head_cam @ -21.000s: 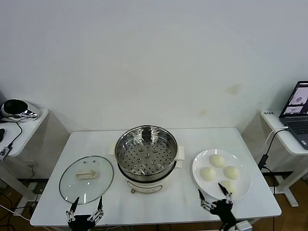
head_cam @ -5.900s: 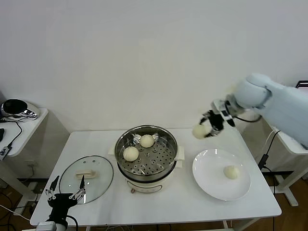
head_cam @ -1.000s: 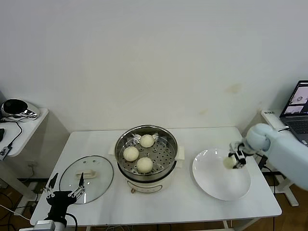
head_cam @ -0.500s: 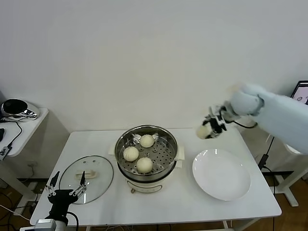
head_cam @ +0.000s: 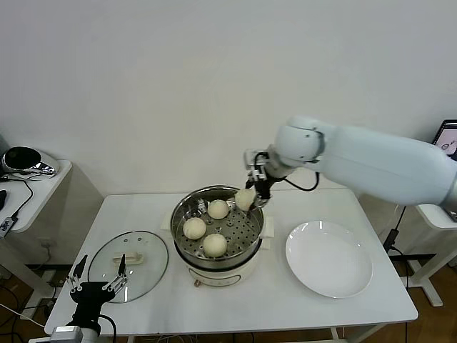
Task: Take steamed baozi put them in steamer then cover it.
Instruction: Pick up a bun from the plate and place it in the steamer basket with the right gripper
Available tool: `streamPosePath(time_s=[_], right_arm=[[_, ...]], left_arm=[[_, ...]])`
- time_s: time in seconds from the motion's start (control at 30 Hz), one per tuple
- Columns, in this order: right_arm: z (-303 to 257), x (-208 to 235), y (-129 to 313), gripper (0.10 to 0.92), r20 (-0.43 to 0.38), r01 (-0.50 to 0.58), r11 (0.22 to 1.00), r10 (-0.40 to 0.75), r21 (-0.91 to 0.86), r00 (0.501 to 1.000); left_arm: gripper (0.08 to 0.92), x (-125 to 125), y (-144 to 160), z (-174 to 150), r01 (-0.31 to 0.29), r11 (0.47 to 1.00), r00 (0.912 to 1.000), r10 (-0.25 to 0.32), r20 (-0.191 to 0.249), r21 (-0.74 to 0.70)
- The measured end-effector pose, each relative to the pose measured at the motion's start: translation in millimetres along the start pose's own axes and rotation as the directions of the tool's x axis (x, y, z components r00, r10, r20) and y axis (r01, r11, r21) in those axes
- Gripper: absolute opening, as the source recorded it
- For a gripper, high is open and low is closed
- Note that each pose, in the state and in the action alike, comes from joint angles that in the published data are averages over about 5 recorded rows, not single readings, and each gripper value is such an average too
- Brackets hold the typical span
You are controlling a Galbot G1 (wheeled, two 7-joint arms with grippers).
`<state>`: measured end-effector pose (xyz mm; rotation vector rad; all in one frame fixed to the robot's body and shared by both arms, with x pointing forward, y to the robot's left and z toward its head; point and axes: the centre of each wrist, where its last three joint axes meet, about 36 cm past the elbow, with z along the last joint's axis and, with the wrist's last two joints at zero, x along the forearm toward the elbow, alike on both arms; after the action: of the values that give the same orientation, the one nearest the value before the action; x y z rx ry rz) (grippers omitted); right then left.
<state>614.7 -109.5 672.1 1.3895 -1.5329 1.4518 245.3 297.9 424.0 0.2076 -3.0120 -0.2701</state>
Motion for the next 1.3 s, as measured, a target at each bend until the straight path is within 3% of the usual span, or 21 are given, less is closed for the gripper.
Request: streamPosePath(time_s=[0.8,0.9,1.13,1.3], right_arm=[[-12,-95,6,0.591,-0.102,0.043,0.998,-0.049,-0.052,0.994],[-12,-99,6,0.619,-0.105,0.037,0.998,-0.042,-0.054,0.994],[-10,-89,3,0.793,-0.088,0.015,0.997,-0.021,-0.075,0.996],[-2,-61,3,0.821,-0.042,-0.026,0.995,0.022,-0.097,0.999]], left_arm=[[0.823,-2,3,2,0.011,1.0,0.9999,-0.011,-0.003,0.0],[0.823,-2,4,2,0.012,1.0,0.9999,-0.012,-0.002,0.0],[0.823,-3,5,1,0.015,1.0,0.9999,-0.015,0.0,-0.002],[0.823,-5,6,3,0.013,1.0,0.9999,-0.013,-0.003,-0.004]])
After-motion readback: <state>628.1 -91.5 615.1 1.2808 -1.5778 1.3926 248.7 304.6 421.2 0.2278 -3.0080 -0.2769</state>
